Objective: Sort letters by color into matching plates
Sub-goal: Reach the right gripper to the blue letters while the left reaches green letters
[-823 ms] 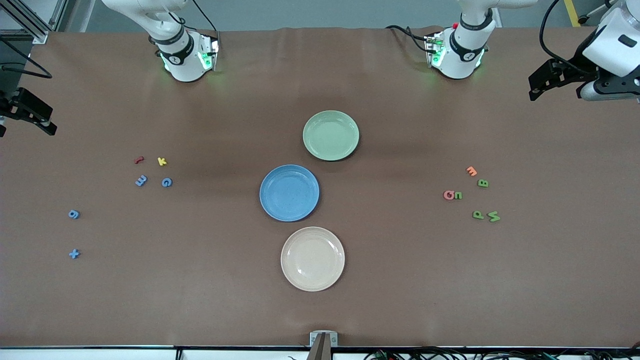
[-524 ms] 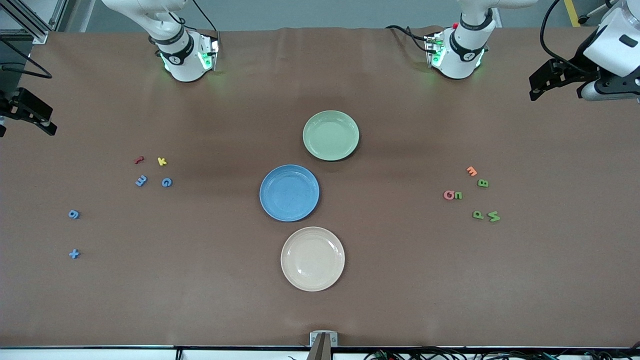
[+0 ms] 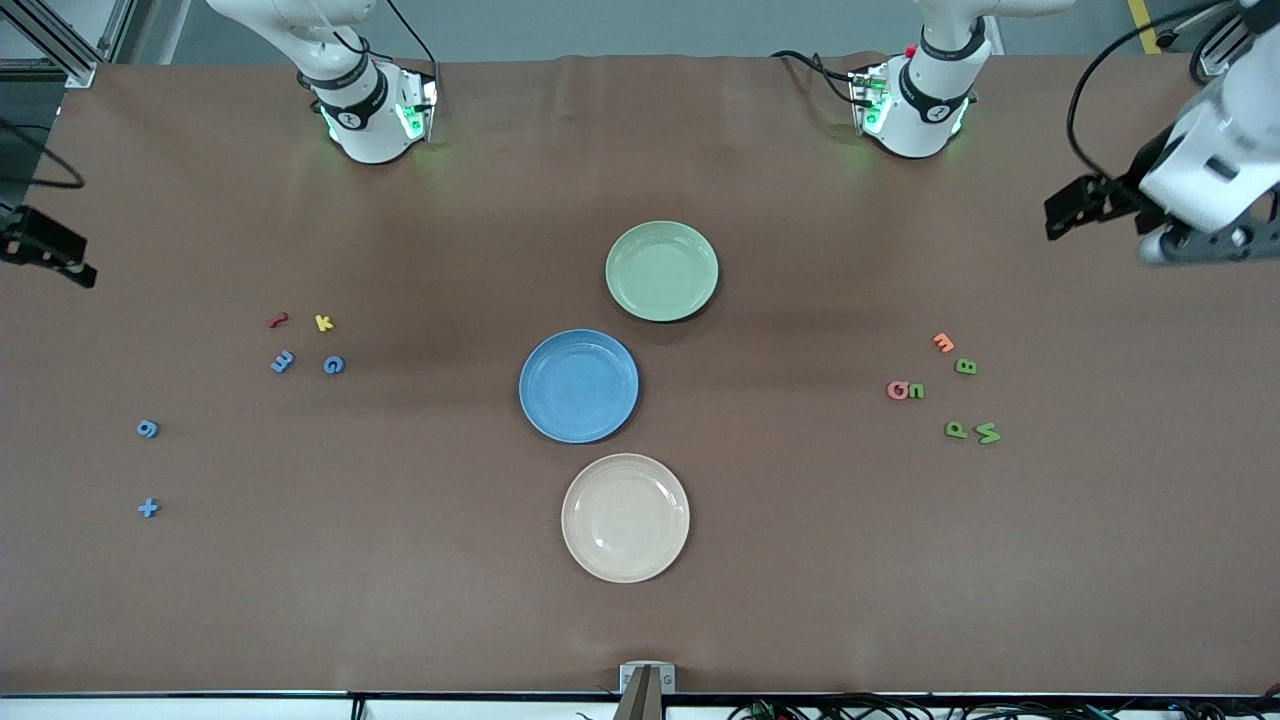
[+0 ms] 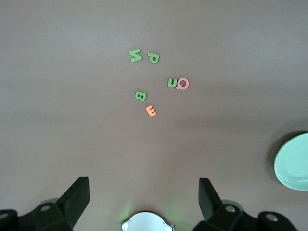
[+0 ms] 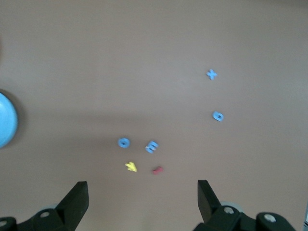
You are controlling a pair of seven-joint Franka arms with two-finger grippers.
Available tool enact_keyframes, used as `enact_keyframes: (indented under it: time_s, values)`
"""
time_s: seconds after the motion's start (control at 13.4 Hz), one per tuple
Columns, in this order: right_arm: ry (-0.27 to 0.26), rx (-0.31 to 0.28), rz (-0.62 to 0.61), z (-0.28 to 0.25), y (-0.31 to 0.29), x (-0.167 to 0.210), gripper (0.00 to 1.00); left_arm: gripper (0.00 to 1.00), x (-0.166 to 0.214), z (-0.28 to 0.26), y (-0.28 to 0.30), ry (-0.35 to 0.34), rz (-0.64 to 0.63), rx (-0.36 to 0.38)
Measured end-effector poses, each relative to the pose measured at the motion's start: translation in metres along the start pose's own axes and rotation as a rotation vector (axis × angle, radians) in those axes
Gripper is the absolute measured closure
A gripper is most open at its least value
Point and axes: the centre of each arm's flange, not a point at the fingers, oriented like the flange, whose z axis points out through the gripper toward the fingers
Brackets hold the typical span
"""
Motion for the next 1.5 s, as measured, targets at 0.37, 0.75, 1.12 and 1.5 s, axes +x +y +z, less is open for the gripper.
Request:
enact_keyframes:
  time_s: [0.37, 0.75, 1.12, 1.5]
  values:
    - [-0.042, 0.001, -0.098, 0.119, 0.115, 0.027, 0.00, 0.00, 0.045, 0.102, -0.012, 0.057, -0.039, -0.015]
    - [-0.049, 0.006, -0.165, 0.221, 0.180, 0.027, 0.00, 0.00, 0.063, 0.193, -0.030, -0.003, -0.262, -0.018]
    - [-0.018, -0.012, -0.225, 0.338, 0.202, 0.009, 0.00, 0.00, 0.087, 0.258, -0.021, -0.022, -0.559, -0.016]
    - [-0.039, 0.008, -0.236, 0.403, 0.198, 0.009, 0.00, 0.00, 0.102, 0.306, -0.006, -0.015, -0.963, -0.023]
